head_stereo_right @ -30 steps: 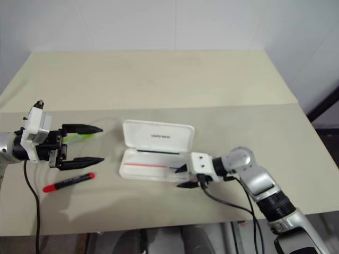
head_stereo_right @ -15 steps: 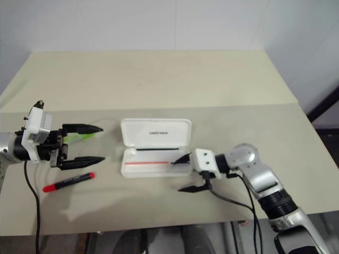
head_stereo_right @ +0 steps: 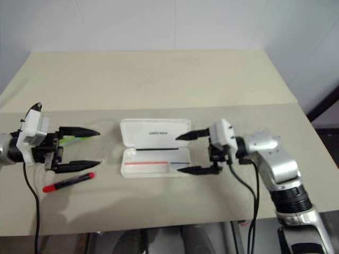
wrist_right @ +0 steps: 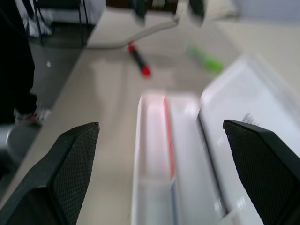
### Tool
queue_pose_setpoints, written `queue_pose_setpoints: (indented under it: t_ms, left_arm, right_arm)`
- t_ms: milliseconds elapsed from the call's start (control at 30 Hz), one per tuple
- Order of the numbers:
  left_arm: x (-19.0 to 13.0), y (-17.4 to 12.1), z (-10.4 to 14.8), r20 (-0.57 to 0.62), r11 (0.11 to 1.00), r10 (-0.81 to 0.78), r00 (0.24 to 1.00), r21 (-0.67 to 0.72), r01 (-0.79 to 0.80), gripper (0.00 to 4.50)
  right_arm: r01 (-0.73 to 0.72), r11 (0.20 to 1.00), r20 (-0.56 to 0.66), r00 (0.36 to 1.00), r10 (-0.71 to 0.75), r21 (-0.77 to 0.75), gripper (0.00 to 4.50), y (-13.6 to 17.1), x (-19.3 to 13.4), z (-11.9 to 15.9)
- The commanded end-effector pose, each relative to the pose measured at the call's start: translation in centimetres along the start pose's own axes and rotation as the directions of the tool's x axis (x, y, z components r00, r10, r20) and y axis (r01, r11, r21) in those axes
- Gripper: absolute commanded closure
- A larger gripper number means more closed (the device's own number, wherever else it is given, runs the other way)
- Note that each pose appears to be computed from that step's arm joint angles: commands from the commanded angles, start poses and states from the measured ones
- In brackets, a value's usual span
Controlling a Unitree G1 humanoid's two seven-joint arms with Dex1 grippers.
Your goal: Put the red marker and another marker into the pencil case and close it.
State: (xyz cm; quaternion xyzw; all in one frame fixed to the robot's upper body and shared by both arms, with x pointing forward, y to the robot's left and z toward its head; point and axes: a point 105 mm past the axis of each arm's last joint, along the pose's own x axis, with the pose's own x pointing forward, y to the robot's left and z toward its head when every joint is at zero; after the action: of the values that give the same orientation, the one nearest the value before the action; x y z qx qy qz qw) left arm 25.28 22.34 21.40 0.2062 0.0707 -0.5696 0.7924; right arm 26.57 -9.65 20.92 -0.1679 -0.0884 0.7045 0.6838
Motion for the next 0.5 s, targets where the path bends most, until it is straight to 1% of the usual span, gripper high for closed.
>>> queue_pose_setpoints:
  t_ms: [33,100,200,333,400,500]
  left_arm:
    - [-2.0,-0.3,-0.2,-0.087,0.999,-0.017,0.996,0.042,0.021,0.0]
    - [-3.0,-0.7,-1.2,-0.175,0.998,-0.054,0.983,0.033,0.061,0.0]
    - [-3.6,-1.1,-2.3,-0.272,0.996,-0.089,0.958,0.004,0.094,0.0]
    - [-3.9,-1.4,-4.7,-0.436,0.993,-0.103,0.894,0.006,0.118,0.0]
    - [-3.7,-1.1,-5.4,-0.464,0.997,-0.071,0.883,-0.002,0.08,0.0]
    - [-3.5,-1.1,-6.3,-0.493,0.998,-0.06,0.868,-0.002,0.068,0.0]
  right_arm:
    - [-0.008,0.999,0.056,0.998,0.011,-0.049,0.03,0.1,-0.5,2.7]
    - [-0.004,0.998,0.065,0.998,0.008,-0.058,0.03,-0.2,-0.7,3.6]
    - [0.009,0.998,0.078,0.997,-0.004,-0.06,0.03,-0.7,-0.8,4.4]
    - [0.017,0.999,0.081,0.997,-0.013,-0.051,0.03,-0.8,-0.6,4.7]
    - [0.022,0.999,0.077,0.997,-0.019,-0.038,0.03,-0.8,-0.7,4.6]
    - [0.038,0.999,0.068,0.997,-0.036,-0.034,0.03,-0.8,-0.8,4.5]
